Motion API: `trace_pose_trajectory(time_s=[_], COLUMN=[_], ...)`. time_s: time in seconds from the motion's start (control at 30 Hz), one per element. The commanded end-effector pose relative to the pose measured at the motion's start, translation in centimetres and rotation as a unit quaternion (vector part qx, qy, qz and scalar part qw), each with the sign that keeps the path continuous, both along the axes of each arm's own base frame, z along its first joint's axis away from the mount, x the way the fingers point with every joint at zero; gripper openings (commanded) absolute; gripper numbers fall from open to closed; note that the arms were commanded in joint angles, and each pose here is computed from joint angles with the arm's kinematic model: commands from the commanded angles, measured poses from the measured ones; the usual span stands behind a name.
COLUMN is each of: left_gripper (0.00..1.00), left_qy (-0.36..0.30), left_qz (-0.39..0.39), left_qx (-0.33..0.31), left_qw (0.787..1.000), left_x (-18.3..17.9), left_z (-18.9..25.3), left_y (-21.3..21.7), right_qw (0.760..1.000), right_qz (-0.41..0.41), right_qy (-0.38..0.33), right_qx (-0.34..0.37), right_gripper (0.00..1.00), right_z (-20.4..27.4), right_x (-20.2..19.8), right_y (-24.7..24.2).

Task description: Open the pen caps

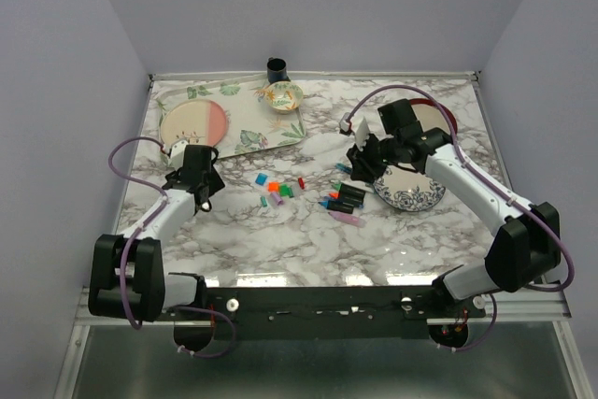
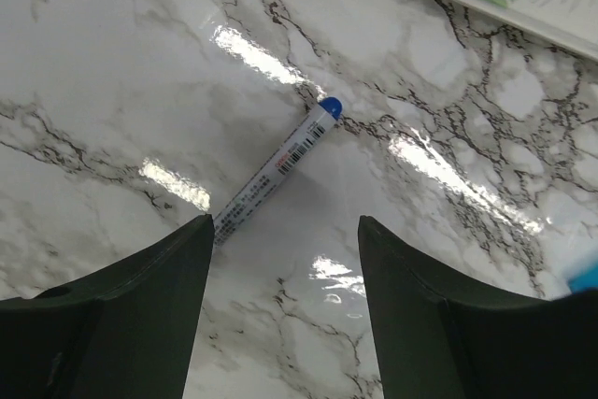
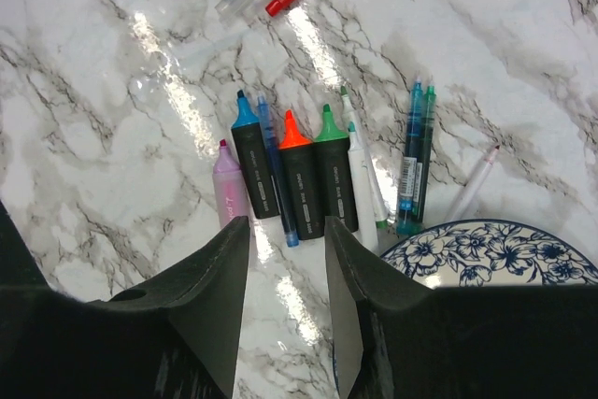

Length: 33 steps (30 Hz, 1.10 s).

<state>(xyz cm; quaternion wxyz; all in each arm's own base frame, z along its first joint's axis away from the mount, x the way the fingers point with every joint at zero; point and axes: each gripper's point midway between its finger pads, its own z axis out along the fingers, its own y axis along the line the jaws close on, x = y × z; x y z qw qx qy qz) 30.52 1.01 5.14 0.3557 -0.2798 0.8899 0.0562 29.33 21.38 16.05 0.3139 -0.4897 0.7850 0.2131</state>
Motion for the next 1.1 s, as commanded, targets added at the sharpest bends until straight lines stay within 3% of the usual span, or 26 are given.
trace_pose_trajectory(time_s=[0.0,0.33,0.57,0.8,0.93,1.03,1.07], left_gripper=[0.69,0.53,0.29,0.11,0.04,0.01,0.0], left_qy=[0.039,0.077,0.075,0.056,0.028,-0.015,-0.048], left_qz=[0.02,0.025,0.0,-0.03,-0.068,-0.135,-0.179], left_qx=[0.032,0.0,-0.06,-0.125,-0.18,-0.243,-0.271], left_qw=[0.999,0.997,0.995,0.99,0.981,0.96,0.945], left_x=[-0.1,-0.1,-0.3,-0.9,-0.5,0.0,0.6], left_z=[-0.9,-3.0,-3.8,-4.6,-4.1,-2.3,-0.6], left_y=[1.9,1.7,-0.6,-3.2,-5.6,-9.0,-11.0], right_qw=[0.999,0.999,0.999,0.999,0.997,0.993,0.992], right_qz=[0.029,0.032,0.028,0.032,0.059,0.083,0.088], right_qy=[0.014,0.006,0.001,0.001,-0.004,-0.03,-0.039], right_qx=[0.02,0.029,0.029,0.036,0.052,0.078,0.085], right_gripper=[0.45,0.45,0.45,0.45,0.46,0.45,0.45], right_z=[0.6,1.4,1.6,1.8,2.2,3.8,3.9], right_x=[-1.9,-2.3,-2.2,-2.4,-3.5,-4.4,-4.6], right_y=[0.4,0.4,0.3,0.5,0.7,1.1,1.2])
